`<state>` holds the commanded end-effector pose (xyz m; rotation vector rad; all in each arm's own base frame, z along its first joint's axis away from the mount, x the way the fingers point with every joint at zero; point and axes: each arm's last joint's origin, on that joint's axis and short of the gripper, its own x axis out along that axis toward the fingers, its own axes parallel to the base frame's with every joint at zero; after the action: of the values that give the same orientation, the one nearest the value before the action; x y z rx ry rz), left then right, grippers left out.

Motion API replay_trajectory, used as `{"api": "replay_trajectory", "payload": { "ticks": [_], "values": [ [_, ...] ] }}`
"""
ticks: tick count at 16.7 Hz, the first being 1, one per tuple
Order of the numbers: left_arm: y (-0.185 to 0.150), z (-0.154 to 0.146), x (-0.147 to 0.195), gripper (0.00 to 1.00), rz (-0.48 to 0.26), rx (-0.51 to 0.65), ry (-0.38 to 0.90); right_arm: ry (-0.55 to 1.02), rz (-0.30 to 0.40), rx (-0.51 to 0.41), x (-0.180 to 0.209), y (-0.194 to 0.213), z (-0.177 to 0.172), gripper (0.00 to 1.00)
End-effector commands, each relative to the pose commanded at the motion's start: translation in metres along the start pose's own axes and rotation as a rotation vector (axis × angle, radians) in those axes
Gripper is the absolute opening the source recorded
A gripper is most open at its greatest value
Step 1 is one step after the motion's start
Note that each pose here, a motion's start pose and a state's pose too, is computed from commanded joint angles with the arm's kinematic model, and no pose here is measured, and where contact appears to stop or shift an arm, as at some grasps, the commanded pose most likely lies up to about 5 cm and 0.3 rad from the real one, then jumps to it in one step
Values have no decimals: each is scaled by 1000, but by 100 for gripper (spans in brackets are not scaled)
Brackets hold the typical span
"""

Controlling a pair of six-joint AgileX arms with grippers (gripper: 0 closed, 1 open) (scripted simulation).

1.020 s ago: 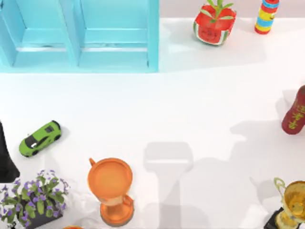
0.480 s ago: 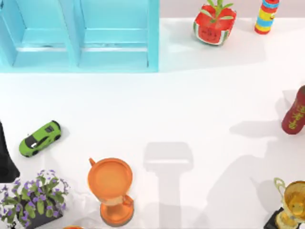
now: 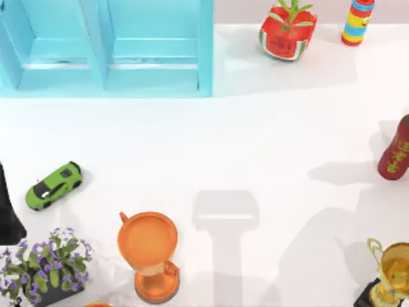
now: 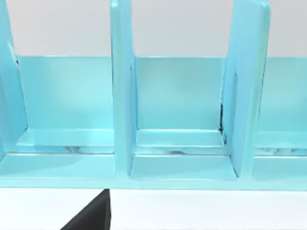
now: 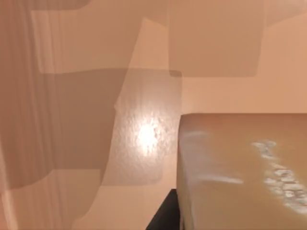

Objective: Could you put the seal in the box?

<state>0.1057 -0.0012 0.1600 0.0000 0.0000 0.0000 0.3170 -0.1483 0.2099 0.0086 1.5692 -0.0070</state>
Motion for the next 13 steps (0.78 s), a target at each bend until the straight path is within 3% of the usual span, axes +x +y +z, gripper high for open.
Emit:
{"api": "replay_trajectory", "payload": {
  "ticks": [8, 13],
  "values": [
    [0, 0, 0, 100, 0, 0, 0, 0, 0, 0, 0, 0, 0, 98],
    [0, 0, 0, 100, 0, 0, 0, 0, 0, 0, 0, 0, 0, 100]
  ]
}}
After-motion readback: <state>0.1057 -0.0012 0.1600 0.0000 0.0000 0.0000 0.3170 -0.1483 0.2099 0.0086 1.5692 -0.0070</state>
